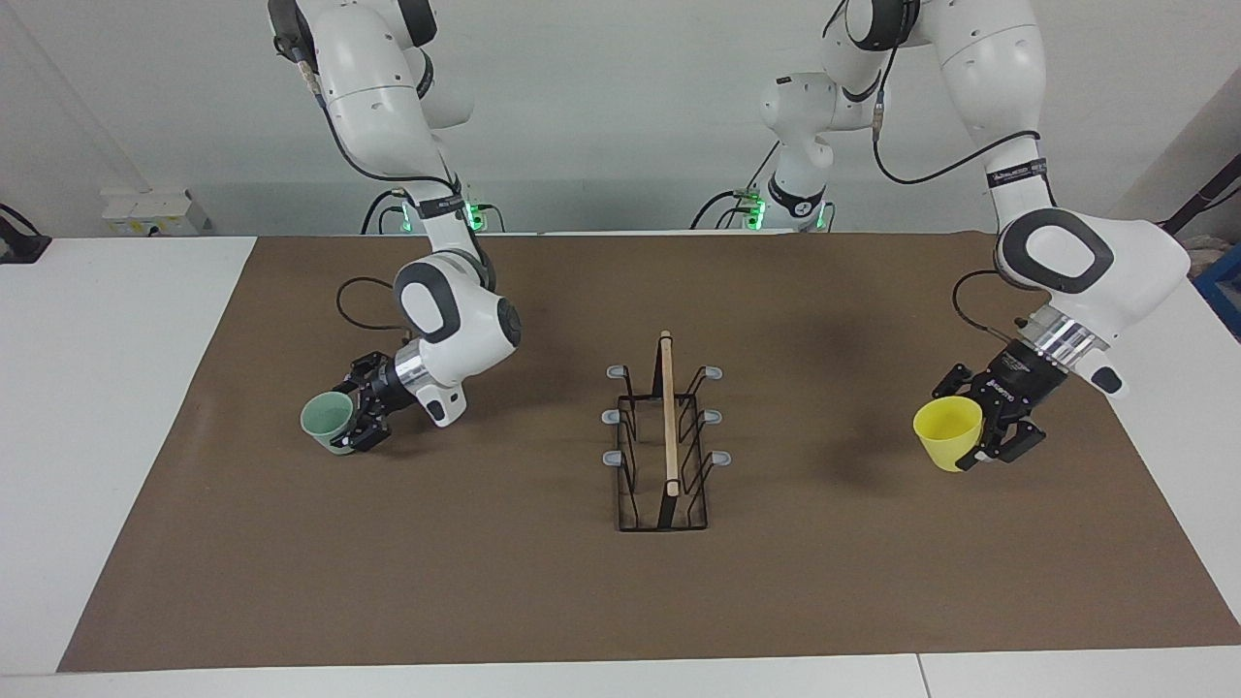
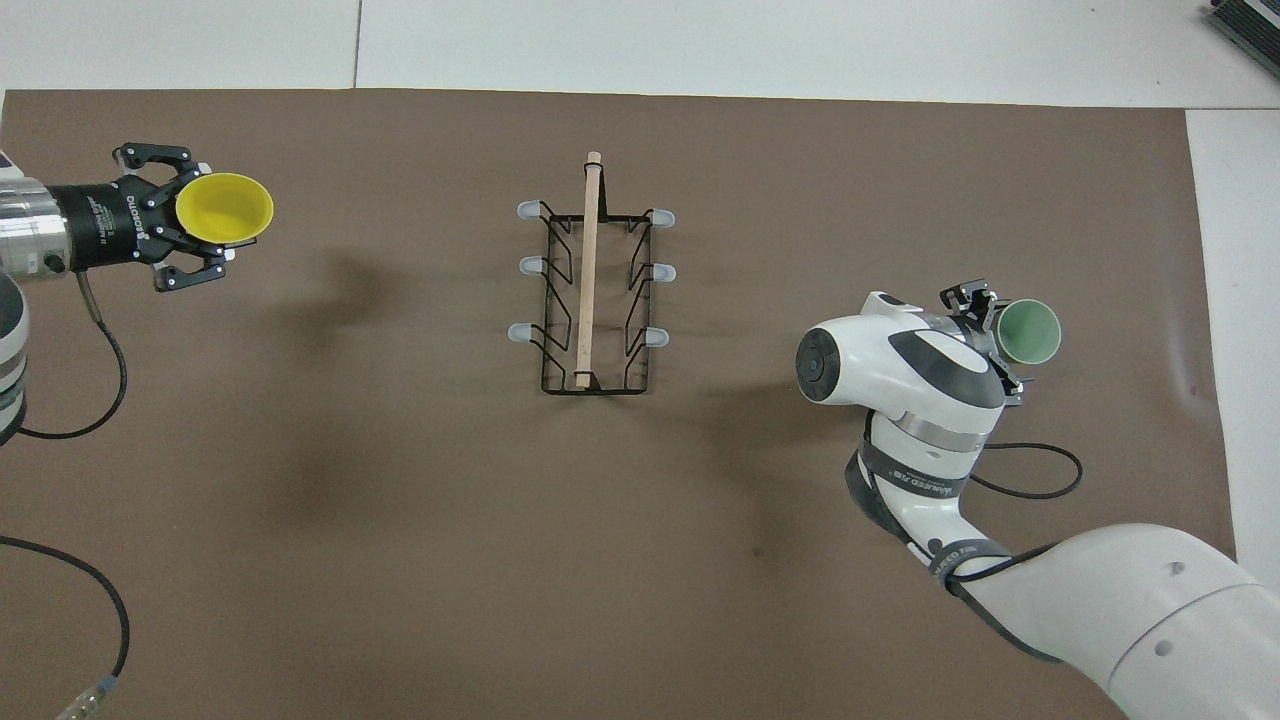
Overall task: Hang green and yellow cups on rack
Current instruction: 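Grasp the yellow cup with the left gripper and lift it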
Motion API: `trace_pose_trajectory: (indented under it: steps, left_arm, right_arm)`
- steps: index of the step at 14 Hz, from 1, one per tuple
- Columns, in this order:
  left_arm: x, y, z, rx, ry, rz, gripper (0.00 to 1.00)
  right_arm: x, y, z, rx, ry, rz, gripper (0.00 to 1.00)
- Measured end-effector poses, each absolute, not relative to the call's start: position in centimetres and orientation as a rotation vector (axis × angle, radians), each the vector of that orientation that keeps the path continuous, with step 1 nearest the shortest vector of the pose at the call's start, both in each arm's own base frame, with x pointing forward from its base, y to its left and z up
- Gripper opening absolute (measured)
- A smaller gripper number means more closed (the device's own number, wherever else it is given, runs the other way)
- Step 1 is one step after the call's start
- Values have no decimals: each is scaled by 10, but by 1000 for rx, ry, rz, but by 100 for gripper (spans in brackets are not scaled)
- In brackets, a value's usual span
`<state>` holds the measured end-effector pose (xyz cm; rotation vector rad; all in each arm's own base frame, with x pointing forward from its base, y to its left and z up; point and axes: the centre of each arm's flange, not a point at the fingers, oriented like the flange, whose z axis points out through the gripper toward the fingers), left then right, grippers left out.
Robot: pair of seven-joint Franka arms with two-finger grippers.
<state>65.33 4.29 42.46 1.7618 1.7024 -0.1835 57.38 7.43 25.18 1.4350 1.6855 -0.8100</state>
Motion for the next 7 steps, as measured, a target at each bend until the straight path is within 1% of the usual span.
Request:
trace_pose_trajectory:
  steps: [4,7]
  left_arm:
    - [641,-7,476,1975,1686,-68,67]
    - [632,-45,499,2108,1649,15,67]
  right_arm:
    - [577,64,252,1520,1594,-736,100]
    - [578,65,252,1561,1544,-693,100]
